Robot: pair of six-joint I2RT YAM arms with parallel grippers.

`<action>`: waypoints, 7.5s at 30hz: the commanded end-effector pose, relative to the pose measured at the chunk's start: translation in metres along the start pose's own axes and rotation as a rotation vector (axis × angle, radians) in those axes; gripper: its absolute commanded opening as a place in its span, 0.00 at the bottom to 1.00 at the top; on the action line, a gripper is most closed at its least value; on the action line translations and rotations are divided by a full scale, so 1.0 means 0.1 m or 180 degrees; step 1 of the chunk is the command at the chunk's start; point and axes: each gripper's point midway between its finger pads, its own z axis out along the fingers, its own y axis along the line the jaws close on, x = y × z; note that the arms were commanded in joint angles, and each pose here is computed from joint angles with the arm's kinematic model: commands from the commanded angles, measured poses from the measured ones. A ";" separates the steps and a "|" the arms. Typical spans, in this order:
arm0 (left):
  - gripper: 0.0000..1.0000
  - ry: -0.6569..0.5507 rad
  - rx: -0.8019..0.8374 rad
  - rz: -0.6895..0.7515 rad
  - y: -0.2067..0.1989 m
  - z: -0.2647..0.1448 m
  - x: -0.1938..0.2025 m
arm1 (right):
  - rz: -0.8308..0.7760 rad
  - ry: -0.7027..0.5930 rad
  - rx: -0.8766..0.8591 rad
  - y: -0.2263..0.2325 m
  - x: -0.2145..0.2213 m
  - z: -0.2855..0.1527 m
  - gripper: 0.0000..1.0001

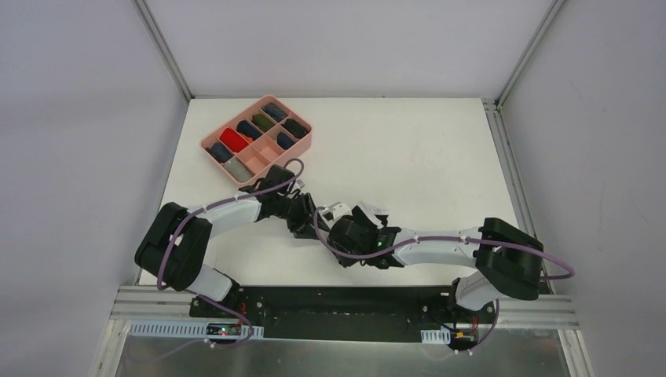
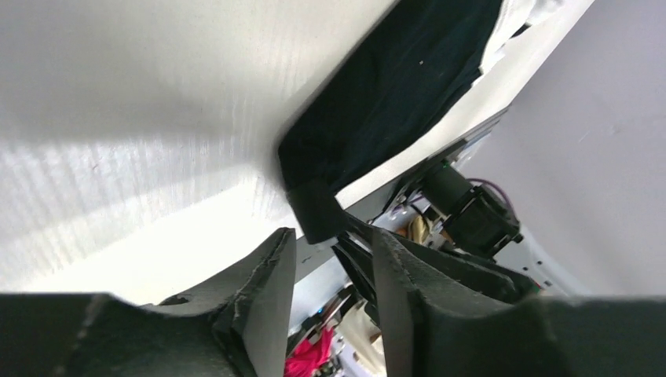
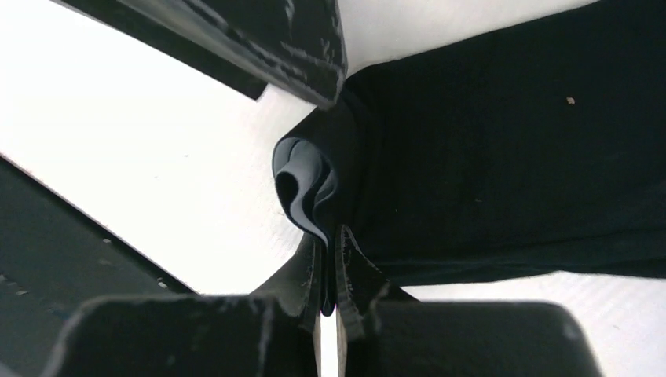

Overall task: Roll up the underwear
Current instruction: Roll the underwear to the center of the board.

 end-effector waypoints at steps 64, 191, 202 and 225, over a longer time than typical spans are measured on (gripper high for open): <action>0.00 -0.0018 -0.0525 -0.0031 0.18 0.45 0.00 | 0.2515 0.0697 -0.1455 -0.09 -0.02 -0.15 0.61; 0.00 0.0328 -0.0606 0.0193 -0.04 0.56 -0.03 | 0.2862 0.1060 -0.1997 -0.15 -0.25 -0.02 0.22; 0.00 0.0287 -0.0815 0.0156 0.16 0.62 -0.07 | 0.2575 0.0827 -0.1385 -0.37 -0.15 -0.44 0.57; 0.00 0.0245 -0.0804 0.0173 0.15 0.58 -0.06 | 0.1725 0.0667 -0.0786 -0.02 -0.25 -0.17 0.00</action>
